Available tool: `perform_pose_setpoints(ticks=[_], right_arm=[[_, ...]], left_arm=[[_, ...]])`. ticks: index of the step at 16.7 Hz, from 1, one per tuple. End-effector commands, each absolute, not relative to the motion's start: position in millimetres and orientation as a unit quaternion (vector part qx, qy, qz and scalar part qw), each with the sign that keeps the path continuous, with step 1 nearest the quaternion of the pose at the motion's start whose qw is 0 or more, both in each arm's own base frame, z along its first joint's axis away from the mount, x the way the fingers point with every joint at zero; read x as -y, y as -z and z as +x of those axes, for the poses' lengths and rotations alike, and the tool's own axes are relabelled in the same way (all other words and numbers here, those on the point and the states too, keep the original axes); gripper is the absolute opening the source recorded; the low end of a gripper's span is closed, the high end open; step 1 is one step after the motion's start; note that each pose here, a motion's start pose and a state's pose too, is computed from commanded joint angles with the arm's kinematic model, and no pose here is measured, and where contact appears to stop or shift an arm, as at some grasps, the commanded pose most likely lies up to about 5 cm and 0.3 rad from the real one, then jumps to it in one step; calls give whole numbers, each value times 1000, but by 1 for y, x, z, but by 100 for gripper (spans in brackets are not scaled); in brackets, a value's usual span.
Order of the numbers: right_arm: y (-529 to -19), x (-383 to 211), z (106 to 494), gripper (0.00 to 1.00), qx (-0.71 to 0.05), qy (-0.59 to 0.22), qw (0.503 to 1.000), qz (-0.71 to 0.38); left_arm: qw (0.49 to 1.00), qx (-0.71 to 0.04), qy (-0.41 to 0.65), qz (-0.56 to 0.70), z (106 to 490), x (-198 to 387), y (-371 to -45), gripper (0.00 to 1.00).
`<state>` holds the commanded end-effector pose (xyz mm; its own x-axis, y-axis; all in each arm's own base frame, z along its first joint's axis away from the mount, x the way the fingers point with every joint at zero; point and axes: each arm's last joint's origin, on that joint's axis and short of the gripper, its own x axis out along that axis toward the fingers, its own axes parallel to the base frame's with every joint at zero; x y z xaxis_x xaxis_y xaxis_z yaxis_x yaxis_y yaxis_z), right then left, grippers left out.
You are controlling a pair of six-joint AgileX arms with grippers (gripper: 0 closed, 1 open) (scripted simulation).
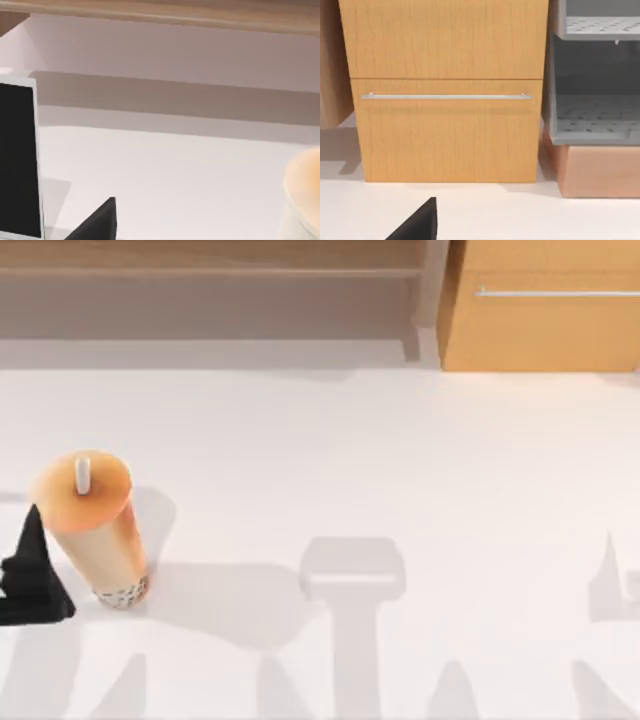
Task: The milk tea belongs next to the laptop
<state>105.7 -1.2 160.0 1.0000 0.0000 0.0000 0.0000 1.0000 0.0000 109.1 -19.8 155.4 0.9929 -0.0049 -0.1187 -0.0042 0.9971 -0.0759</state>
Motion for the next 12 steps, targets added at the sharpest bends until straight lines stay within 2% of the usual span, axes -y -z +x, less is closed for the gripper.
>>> perform_pose_setpoints(ticks=[6, 12], right_arm=[[-160, 1, 106, 100, 0, 0, 1000, 0], [-160, 1, 106, 100, 0, 0, 1000, 0]], left_arm=[[990, -137, 13, -29, 100, 58, -144, 100], [989, -150, 14, -4, 89, 76, -140, 100]])
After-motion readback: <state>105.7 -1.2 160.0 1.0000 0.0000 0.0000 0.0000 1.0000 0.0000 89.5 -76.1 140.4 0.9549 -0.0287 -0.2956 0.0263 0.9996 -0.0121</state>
